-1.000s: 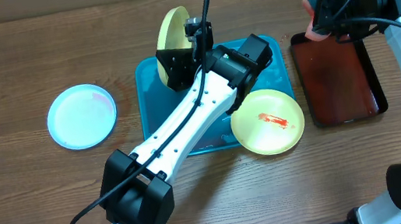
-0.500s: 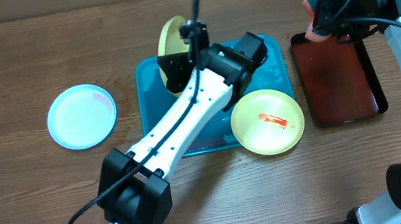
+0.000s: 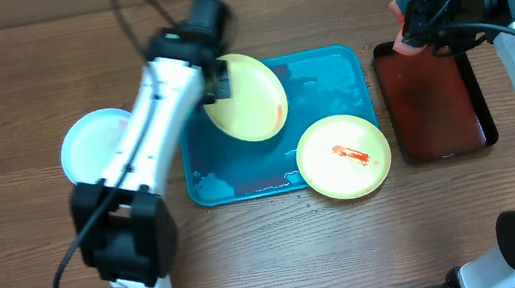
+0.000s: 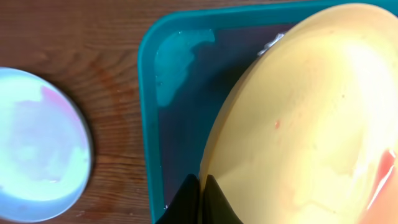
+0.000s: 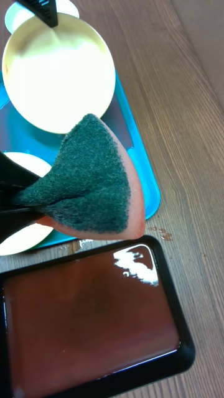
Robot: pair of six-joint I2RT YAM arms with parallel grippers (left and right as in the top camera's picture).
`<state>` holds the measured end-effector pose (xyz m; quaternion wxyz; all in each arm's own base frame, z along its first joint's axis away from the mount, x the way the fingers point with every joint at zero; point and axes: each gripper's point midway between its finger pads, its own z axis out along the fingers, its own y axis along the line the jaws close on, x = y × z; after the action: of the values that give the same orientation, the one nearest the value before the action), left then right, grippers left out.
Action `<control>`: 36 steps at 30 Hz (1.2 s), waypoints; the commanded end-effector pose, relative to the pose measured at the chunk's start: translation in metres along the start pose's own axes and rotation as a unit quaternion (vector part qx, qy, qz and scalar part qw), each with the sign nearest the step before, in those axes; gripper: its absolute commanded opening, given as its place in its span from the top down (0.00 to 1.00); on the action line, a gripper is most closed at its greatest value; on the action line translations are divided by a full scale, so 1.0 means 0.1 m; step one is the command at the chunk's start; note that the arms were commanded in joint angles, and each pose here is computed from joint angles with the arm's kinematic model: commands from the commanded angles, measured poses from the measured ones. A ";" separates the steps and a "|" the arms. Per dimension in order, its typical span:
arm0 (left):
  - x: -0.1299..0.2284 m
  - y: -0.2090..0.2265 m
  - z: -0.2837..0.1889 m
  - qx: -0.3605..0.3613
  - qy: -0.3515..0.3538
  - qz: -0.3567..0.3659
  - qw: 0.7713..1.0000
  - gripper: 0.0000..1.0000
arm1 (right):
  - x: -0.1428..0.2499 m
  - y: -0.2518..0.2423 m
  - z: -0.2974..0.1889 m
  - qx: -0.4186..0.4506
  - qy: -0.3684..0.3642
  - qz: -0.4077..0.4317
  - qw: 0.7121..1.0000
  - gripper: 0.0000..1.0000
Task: Clean dirty plates on tray and stack at the side
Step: 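Lift the yellow plate with the left gripper and carry it left, then lower the yellow plate onto the white plate and release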
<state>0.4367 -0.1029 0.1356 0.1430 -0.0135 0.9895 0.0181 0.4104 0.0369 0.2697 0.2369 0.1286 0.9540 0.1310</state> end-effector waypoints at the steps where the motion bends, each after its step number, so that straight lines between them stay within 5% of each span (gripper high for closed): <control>1: 0.00 0.09 -0.06 0.116 0.029 -0.015 0.993 0.96 | -0.05 0.00 -0.13 0.000 -0.021 -0.005 1.000 0.96; 10: 0.01 1.65 0.03 0.057 0.035 -0.211 0.975 0.96 | -0.05 0.00 -0.13 -0.001 -0.022 -0.005 1.000 0.96; 15: 0.26 2.39 0.11 -0.052 0.040 -0.347 0.935 0.96 | -0.05 0.00 -0.13 -0.001 -0.021 -0.003 1.000 0.96; 23: 0.79 2.83 0.40 -0.146 0.074 -0.424 0.891 0.96 | -0.05 0.00 -0.13 -0.001 -0.021 -0.003 1.000 0.96; 36: 1.02 2.84 0.67 -0.148 0.092 -0.407 0.897 0.96 | -0.05 0.00 -0.13 -0.001 -0.021 -0.002 1.000 0.96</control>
<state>0.3567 0.1739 0.0496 0.0443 -0.4477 0.8895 0.0800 0.4104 0.0356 0.2694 0.2372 0.1301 0.9542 0.1277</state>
